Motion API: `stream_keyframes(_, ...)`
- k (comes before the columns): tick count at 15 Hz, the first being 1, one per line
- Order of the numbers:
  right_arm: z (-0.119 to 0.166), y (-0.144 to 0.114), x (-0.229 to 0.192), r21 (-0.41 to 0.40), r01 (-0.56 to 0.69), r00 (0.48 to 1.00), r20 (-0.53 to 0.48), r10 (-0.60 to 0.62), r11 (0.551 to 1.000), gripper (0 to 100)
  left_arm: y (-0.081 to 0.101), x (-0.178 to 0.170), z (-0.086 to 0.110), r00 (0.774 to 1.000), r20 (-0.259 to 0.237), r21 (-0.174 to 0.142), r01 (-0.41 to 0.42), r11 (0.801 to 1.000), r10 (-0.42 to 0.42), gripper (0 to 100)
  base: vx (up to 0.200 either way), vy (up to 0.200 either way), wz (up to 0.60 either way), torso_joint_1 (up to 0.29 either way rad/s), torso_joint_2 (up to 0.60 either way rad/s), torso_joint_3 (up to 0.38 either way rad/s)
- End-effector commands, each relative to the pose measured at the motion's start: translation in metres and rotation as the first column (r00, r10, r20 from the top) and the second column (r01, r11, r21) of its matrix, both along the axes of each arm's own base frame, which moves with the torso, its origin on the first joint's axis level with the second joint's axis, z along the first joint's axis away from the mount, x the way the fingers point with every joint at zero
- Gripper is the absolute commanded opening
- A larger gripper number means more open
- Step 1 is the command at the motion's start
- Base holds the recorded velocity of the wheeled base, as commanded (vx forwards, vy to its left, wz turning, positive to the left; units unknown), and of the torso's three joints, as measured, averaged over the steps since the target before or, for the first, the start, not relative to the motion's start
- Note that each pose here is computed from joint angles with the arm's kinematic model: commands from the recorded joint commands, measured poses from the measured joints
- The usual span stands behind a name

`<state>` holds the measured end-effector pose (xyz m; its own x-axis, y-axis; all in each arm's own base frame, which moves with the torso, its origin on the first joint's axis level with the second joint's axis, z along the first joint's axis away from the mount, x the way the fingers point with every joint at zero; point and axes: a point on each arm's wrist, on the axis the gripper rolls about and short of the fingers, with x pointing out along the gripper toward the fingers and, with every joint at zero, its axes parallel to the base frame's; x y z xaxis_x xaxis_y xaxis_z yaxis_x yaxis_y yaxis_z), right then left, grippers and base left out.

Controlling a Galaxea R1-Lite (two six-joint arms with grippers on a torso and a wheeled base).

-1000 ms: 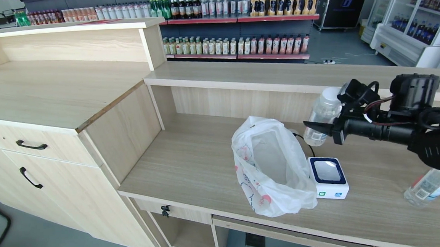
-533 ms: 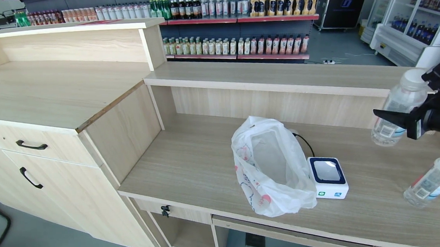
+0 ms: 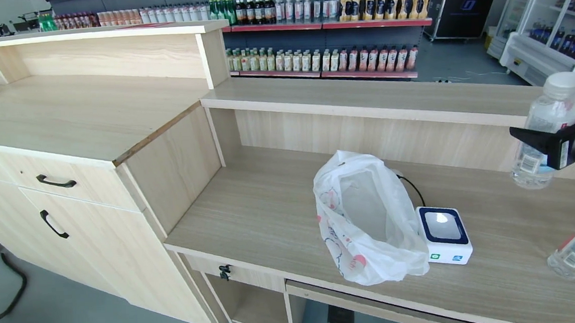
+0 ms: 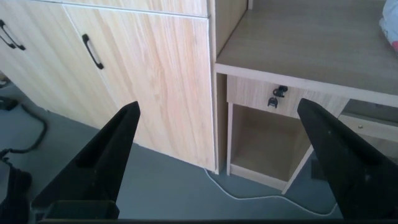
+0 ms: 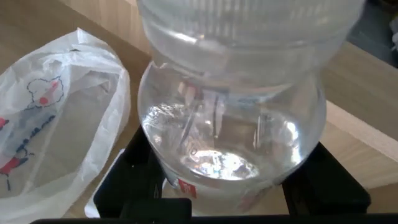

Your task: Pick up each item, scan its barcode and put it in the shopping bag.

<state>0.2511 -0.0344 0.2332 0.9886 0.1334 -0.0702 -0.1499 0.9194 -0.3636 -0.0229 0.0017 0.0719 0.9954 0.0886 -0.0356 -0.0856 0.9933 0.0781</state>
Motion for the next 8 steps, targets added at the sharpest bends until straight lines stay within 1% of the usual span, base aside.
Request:
stream_keyframes(1, 0.014, 0.021, 0.008, 0.077, 0.03, 0.999, 0.037, -0.033, 0.997, 0, 0.0, 0.0, 0.0, 1.0, 0.0, 0.0, 0.0, 1.0, 0.0, 100, 0.0, 0.0, 0.6, -0.134, 0.39, 0.217)
stream_keyframes(2, 0.015, 0.029, 0.015, 0.105, 0.052, 0.998, 0.033, -0.056, 0.993, 0, 0.0, 0.0, 0.0, 1.0, 0.0, 0.0, 0.0, 1.0, 0.0, 100, 0.0, 0.0, 0.6, -0.144, 0.4, 0.217)
stream_keyframes(3, 0.012, 0.033, 0.02, 0.121, 0.048, 0.999, 0.02, -0.051, 0.992, 0, 0.0, 0.0, 0.0, 1.0, 0.0, 0.0, 0.0, 1.0, 0.0, 100, 0.0, 0.0, 0.6, -0.154, 0.39, 0.232)
stream_keyframes(5, 0.005, 0.039, 0.039, 0.166, 0.024, 1.0, -0.009, -0.023, 0.986, 0, 0.0, 0.0, 0.0, 1.0, 0.0, 0.0, 0.0, 1.0, 0.0, 100, 0.0, 0.0, 0.0, -0.12, 0.27, 0.166)
stream_keyframes(6, 0.001, 0.04, 0.05, 0.179, 0.023, 1.0, -0.017, -0.02, 0.984, 0, 0.0, 0.0, 0.0, 1.0, 0.0, 0.0, 0.0, 1.0, 0.0, 100, 0.0, 0.0, 0.0, -0.046, 0.13, 0.061)
stream_keyframes(8, -0.018, 0.042, 0.074, 0.23, 0.015, 1.0, -0.024, -0.01, 0.973, 0, 0.0, 0.0, 0.0, 1.0, 0.0, 0.0, 0.0, 1.0, 0.0, 100, 0.0, 0.0, 0.0, -0.011, 0.04, 0.021)
